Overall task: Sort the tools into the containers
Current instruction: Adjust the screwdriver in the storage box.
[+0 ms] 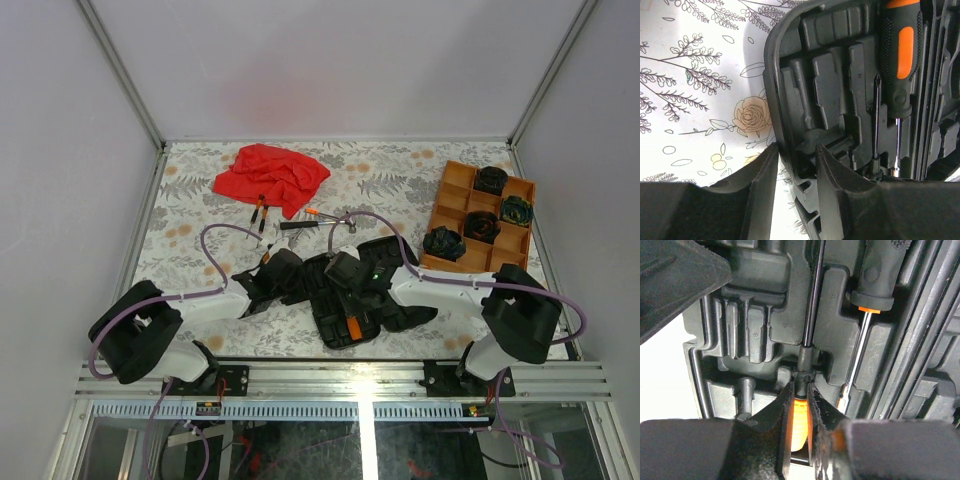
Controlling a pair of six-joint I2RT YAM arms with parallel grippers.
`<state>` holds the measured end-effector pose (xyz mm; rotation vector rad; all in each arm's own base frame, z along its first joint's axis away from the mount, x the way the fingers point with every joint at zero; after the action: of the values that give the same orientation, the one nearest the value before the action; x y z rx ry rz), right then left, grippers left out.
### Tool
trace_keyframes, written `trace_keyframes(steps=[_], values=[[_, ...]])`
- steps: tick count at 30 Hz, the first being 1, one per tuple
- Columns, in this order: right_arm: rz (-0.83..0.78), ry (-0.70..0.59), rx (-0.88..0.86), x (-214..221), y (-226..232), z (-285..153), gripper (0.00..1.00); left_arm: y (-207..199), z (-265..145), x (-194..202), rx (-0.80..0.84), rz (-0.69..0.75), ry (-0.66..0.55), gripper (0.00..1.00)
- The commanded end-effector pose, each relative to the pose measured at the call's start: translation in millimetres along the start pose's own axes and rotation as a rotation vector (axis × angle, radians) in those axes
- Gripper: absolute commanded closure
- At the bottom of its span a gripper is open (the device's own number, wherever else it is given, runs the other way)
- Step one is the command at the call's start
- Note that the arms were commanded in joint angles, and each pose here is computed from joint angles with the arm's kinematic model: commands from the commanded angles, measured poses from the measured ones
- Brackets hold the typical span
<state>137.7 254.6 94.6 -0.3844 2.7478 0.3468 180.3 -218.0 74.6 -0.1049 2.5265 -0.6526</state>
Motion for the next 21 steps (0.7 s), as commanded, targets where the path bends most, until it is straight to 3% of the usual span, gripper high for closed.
trace_keyframes(steps=[1,7,21], values=[[-0.012,0.103,0.062,14,-4,8,0.84,-3,4,-2,0.037,0.013,-0.013,0.68],[-0.079,0.256,0.071,29,-5,25,1.00,-7,4,2,0.064,0.050,0.000,0.69],[-0.057,0.446,0.077,74,-21,74,1.00,-19,7,9,0.104,0.088,0.012,0.72]])
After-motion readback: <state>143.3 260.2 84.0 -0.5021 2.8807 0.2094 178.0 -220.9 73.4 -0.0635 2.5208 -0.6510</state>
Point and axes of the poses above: each gripper's point midway between its finger pads, its own z axis out along the fingers, its own y axis along the line the jaws close on, x = y × z, the point moved 7 cm from there along -z, back along the fingers, and after that the axes turned 8 degrees about z, right-handed, at the moved point
